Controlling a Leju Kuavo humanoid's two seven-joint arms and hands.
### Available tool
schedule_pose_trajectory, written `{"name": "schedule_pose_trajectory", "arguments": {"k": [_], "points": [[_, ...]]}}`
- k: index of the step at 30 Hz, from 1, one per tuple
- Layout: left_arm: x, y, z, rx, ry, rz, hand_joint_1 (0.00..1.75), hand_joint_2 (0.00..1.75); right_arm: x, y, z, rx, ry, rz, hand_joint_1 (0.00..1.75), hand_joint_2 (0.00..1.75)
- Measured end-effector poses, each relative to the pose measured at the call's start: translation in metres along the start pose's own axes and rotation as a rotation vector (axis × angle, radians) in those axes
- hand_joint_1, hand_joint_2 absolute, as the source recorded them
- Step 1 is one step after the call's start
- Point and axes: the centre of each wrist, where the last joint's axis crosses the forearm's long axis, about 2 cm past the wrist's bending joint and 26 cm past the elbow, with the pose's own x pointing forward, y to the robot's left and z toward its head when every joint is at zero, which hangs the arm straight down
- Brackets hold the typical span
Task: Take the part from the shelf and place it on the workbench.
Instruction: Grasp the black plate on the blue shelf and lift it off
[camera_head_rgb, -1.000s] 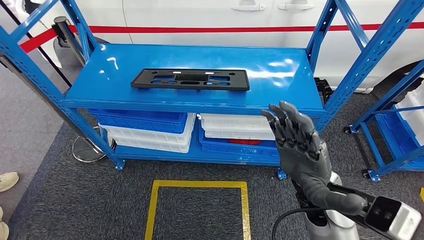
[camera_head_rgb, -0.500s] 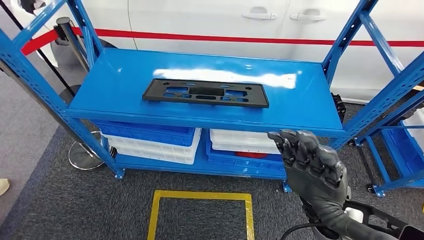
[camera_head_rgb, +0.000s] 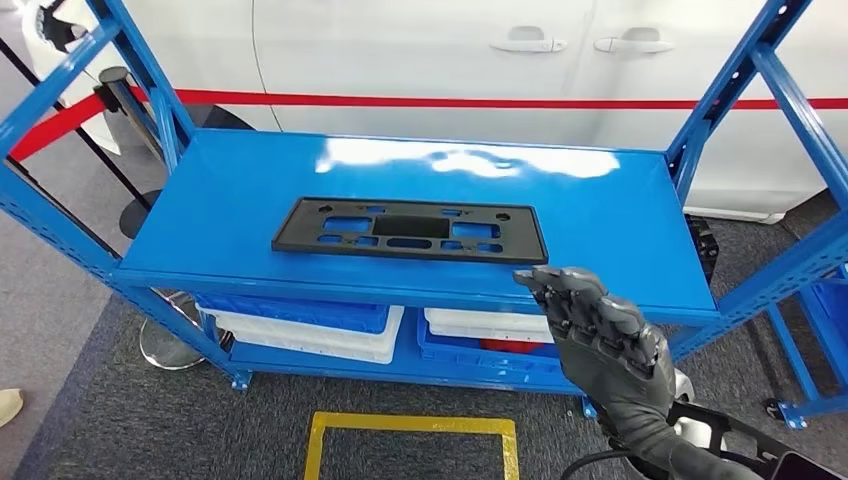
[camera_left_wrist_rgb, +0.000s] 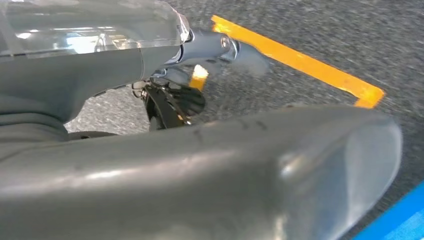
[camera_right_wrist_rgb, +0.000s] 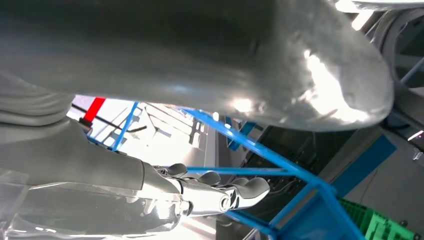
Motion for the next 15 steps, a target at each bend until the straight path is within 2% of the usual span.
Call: {"name": "schedule_pose_trajectory", "arguments": {"k": [3, 4, 7, 8, 15], "points": [[0.000, 0.002, 0.000, -0.002, 0.001, -0.021, 0.00, 0.00, -0.002, 0.002, 0.002, -0.010, 0.015, 0.007, 0.00, 0.00], [0.000, 0.002, 0.000, -0.001, 0.002, -0.026, 0.00, 0.00, -0.003, 0.003, 0.003, -0.012, 0.022, 0.011, 0.00, 0.44], [0.000, 0.003, 0.000, 0.006, 0.006, -0.037, 0.00, 0.00, -0.006, 0.008, 0.007, -0.019, 0.046, 0.017, 0.00, 0.44], [0.000, 0.003, 0.000, 0.007, 0.007, -0.041, 0.00, 0.00, -0.007, 0.009, 0.008, -0.022, 0.053, 0.013, 0.00, 0.00], [0.003, 0.001, -0.001, -0.005, 0.007, -0.076, 0.00, 0.00, -0.012, 0.017, 0.008, -0.053, 0.088, -0.021, 0.00, 0.00]]}}
